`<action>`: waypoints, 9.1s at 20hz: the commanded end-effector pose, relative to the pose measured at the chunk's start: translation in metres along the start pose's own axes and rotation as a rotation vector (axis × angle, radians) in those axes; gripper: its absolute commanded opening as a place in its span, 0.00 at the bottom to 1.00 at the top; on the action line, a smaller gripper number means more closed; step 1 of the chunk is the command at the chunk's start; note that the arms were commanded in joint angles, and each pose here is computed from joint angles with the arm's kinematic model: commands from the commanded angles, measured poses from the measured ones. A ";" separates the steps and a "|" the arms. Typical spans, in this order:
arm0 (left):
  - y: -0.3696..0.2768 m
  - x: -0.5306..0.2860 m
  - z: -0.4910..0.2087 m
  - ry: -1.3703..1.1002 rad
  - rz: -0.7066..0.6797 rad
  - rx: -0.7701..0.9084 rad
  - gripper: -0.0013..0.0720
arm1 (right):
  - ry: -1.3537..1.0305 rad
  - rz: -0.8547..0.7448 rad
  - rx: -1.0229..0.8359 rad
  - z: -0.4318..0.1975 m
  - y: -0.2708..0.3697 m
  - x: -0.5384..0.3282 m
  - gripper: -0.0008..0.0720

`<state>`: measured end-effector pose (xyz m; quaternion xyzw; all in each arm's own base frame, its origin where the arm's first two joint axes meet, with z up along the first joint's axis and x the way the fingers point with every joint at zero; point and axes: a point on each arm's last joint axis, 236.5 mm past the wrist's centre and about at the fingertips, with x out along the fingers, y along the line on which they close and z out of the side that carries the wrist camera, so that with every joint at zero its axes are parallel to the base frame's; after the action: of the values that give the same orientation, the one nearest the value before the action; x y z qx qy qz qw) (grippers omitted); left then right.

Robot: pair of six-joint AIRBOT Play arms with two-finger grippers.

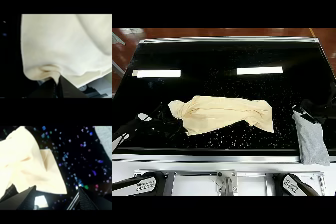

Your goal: Fold the shirts.

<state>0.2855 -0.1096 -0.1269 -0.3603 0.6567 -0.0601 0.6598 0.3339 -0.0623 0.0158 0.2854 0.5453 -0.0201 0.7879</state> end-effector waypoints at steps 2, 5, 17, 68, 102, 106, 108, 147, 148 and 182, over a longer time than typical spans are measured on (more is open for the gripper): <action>-0.008 -0.003 0.004 -0.025 -0.020 -0.001 0.07 | 0.115 0.055 0.045 -0.040 0.000 0.024 0.90; -0.022 -0.018 0.005 -0.060 -0.044 0.053 0.07 | 0.186 0.191 0.014 -0.064 0.015 0.053 0.90; -0.076 -0.087 0.004 -0.254 -0.142 0.220 0.07 | -0.032 0.094 -0.057 -0.023 0.059 0.145 0.90; -0.090 -0.193 0.135 -0.623 0.125 0.310 0.07 | -0.215 0.112 -0.333 0.117 0.194 0.055 0.09; 0.046 -0.026 -0.084 0.275 0.069 -0.008 0.98 | 0.453 0.009 0.111 -0.037 -0.032 0.060 0.78; 0.022 -0.016 -0.077 0.227 0.014 -0.018 0.75 | 0.427 0.000 0.119 -0.032 -0.034 0.063 0.78; 0.005 -0.013 -0.069 0.192 -0.046 -0.043 0.34 | 0.416 -0.015 0.133 -0.030 -0.037 0.064 0.78; -0.283 -0.615 -0.121 -1.637 -0.019 0.923 0.07 | -1.288 -0.043 -0.610 0.024 0.219 -0.473 0.09; -0.274 -0.611 -0.126 -1.617 0.020 0.920 0.07 | -1.265 -0.072 -0.612 0.011 0.212 -0.473 0.09; -0.083 -0.170 0.227 -0.681 0.262 0.544 0.07 | -0.224 -0.031 -0.284 0.110 0.162 0.124 0.09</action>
<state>0.4661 0.0135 0.0422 -0.0480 0.4499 -0.0358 0.8911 0.5140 0.0374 0.0259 0.1429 0.4688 0.0113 0.8716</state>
